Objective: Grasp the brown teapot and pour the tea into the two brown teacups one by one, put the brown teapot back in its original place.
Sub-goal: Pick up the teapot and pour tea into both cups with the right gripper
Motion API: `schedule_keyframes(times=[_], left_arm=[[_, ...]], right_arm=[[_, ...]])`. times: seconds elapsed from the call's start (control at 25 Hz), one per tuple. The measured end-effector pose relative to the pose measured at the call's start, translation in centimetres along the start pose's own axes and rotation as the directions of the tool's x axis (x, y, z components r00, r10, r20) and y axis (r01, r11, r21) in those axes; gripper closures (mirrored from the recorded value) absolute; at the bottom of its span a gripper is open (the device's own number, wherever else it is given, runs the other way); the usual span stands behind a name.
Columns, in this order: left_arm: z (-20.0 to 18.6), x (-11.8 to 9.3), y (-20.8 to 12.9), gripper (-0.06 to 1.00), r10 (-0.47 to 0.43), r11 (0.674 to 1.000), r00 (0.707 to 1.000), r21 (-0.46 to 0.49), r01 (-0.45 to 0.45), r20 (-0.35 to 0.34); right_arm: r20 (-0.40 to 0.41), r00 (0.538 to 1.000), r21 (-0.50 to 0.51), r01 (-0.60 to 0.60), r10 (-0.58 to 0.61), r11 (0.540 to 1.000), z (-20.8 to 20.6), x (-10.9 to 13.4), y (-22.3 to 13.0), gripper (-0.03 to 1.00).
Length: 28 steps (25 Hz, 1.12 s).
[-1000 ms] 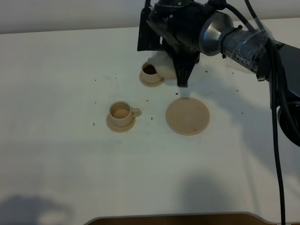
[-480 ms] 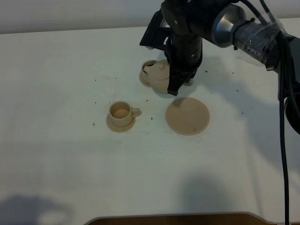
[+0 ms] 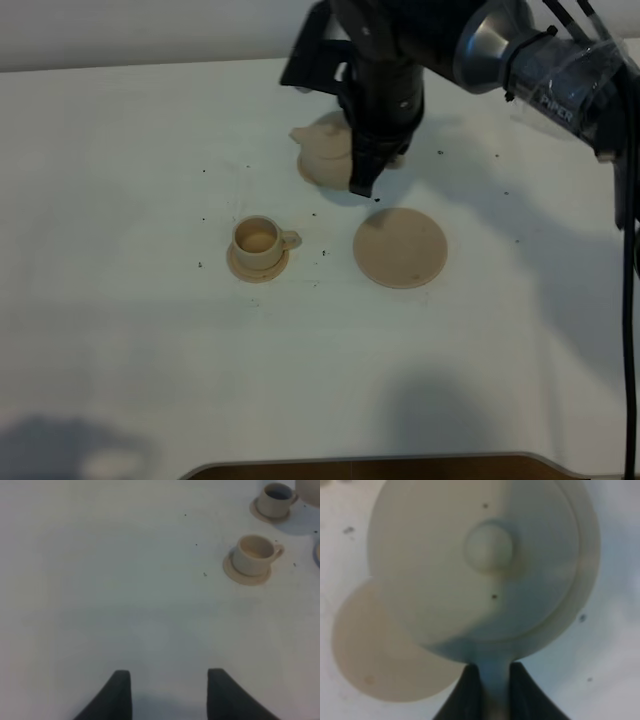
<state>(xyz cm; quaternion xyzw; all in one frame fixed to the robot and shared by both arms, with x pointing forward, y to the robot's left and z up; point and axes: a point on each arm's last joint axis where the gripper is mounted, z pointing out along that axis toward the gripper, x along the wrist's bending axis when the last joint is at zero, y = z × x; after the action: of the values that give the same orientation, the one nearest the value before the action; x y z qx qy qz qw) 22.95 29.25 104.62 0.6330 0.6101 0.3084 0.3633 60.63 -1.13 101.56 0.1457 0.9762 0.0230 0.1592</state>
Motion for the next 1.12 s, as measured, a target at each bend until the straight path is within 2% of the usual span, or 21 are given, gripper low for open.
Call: schedule_keyframes(times=[0.36, 0.84, 1.12], left_arm=[[0.0, 0.0, 0.0, 0.59, 0.000, 1.000, 1.000, 0.000, 0.000, 0.000], [0.0, 0.0, 0.0, 0.59, 0.000, 1.000, 1.000, 0.000, 0.000, 0.000], [0.0, 0.0, 0.0, 0.59, 0.000, 1.000, 1.000, 0.000, 0.000, 0.000]], right_arm=[[0.139, 0.968, 0.035, 0.207, -0.210, 0.978, -1.9, 4.8, 3.3, 0.85], [0.124, 0.929, 0.182, 0.324, -0.349, 0.928, 0.8, 9.1, 2.8, 0.85], [0.212, 0.872, 0.222, 0.397, -0.441, 0.891, 0.8, 10.1, 3.4, 0.85]])
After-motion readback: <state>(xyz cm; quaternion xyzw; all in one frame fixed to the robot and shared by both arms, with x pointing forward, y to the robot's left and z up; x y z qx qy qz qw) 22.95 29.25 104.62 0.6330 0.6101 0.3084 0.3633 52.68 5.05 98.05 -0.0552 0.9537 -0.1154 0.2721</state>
